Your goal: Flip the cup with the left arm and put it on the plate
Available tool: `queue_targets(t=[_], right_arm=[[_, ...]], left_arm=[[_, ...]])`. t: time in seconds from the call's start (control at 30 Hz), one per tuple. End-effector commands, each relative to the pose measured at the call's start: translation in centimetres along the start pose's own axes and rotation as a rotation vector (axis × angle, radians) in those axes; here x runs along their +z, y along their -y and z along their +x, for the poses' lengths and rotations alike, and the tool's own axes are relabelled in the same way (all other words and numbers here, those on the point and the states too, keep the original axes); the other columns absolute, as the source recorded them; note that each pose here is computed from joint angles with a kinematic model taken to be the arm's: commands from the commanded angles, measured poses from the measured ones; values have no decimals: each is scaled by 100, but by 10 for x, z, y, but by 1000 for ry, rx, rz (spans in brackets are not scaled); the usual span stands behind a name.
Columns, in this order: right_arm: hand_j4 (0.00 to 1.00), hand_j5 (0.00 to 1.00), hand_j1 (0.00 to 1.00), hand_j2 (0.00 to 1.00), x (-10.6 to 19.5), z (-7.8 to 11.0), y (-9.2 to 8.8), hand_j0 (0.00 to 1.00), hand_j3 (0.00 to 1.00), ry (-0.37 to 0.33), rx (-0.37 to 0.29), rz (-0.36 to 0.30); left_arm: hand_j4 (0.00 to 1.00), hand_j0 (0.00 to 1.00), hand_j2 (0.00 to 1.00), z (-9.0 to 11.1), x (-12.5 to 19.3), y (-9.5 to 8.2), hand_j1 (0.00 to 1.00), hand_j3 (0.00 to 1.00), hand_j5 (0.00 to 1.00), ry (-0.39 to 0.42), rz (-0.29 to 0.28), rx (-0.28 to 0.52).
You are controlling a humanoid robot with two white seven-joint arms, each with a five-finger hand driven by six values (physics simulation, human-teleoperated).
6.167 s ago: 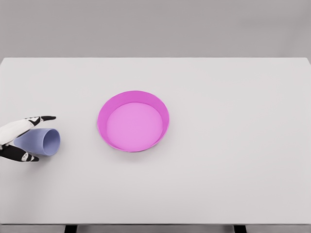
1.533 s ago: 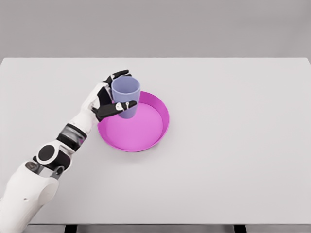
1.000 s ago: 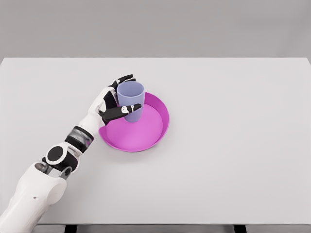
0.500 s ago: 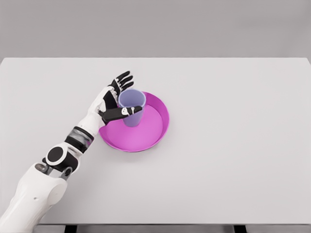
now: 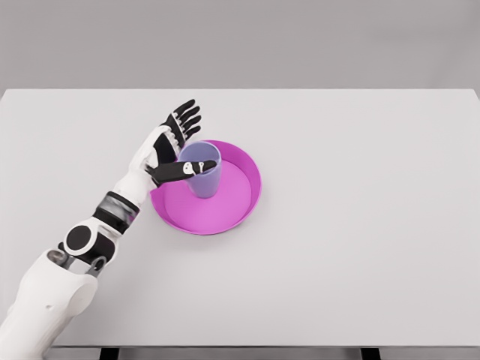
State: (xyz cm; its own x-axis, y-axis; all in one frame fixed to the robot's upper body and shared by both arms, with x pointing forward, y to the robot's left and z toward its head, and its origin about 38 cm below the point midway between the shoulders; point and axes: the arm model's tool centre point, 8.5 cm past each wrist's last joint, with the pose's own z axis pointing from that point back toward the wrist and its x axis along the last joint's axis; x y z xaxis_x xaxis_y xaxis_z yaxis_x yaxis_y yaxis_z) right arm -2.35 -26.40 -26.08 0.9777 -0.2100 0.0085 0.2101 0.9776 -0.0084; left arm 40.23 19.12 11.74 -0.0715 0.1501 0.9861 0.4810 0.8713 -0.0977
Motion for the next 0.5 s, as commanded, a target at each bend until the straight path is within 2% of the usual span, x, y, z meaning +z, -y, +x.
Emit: queue_targets(t=[0.0,0.27,0.47], right_arm=[[100,100,100,100,0,0,0,100,100,0,0,0],[100,100,100,100,0,0,0,100,100,0,0,0],[100,100,100,100,0,0,0,100,100,0,0,0]], left_arm=[[100,100,100,2,1,-2,100,100,100,0,-2,-19],[100,100,100,3,4,-7,100,100,100,-4,0,-36],[100,100,100,16,7,-15,100,100,100,17,2,-68]])
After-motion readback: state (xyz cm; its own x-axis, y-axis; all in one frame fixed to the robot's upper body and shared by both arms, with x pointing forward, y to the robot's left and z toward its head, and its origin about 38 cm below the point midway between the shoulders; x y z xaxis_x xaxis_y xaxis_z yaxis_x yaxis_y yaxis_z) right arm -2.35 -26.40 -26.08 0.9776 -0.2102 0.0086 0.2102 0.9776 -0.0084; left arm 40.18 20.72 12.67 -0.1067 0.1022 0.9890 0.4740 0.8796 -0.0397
